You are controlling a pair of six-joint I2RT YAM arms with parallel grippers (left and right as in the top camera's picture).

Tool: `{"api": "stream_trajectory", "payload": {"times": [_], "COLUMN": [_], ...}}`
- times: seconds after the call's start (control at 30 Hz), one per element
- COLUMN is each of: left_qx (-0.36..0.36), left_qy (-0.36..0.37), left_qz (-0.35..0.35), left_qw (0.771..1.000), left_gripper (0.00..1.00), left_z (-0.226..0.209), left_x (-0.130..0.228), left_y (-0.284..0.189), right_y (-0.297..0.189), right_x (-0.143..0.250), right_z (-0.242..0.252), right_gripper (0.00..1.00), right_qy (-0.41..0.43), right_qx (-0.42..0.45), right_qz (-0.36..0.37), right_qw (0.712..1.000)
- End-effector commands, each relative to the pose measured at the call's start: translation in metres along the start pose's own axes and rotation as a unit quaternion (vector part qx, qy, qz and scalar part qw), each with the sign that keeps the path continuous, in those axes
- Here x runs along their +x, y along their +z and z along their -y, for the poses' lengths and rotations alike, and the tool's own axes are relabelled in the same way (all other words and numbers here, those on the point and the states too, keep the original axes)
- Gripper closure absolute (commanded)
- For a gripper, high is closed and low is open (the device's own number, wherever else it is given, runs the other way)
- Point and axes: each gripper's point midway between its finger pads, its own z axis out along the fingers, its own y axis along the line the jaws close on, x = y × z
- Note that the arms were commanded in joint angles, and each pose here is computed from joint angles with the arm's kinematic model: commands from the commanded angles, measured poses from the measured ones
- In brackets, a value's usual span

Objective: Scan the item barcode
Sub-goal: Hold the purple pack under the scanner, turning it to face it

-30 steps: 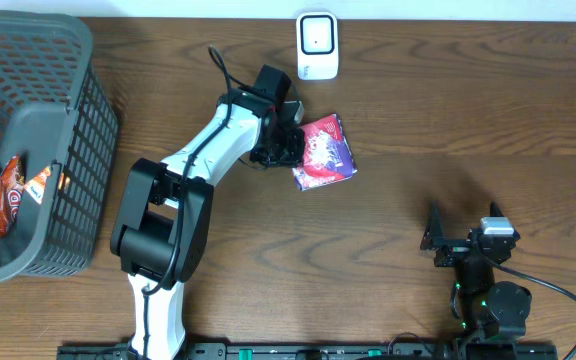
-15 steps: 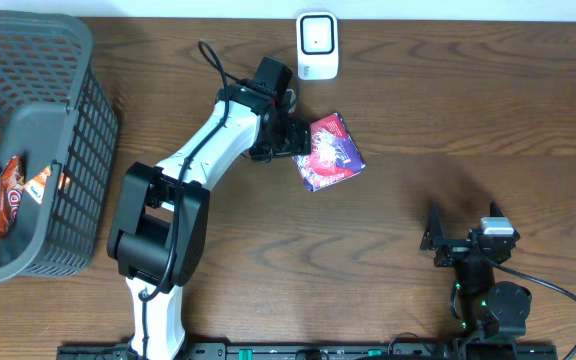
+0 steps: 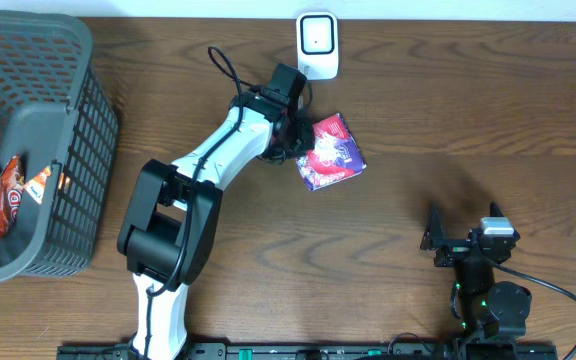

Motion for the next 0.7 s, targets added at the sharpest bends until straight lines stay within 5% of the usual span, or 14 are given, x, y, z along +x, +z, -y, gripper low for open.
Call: {"api": "stream_trajectory", "payload": {"times": [0.0,0.13,0.37,0.5,0.67], "left_qx": [0.096,0.209,0.226,0.22,0.18], "left_qy": [0.151,0.225,0.252,0.17,-0.029], "left_qz": [-0.058,-0.082,-0.045,-0.039,-0.103], "left_qw": [0.982,0.948,0.94,0.96,0.978], "left_gripper": [0.93,0.93,0.89,0.24,0.2], "left_z": [0.021,0.051,0.06,0.052,0.027], "left_x": [0.025,0.04,0.012,-0.008,0.001], "left_y": [0.007,-0.011,-0.032,-0.042,-0.045], "right_y": [0.0,0.0,0.0,0.0,0.0], "right_x": [0.001,0.001,0.001,0.001,0.001], "right_z": [0.001,0.001,0.001,0.001,0.001], "right_gripper": [0.01,0.01,0.01,0.01,0.01], "right_qy": [0.004,0.004,0.004,0.004,0.004], "right_qx": [0.002,0.002,0.002,0.002,0.002], "right_qz": [-0.001,-0.001,-0.001,-0.001,-0.001], "right_qw": [1.0,1.0,1.0,1.0,1.0]}}
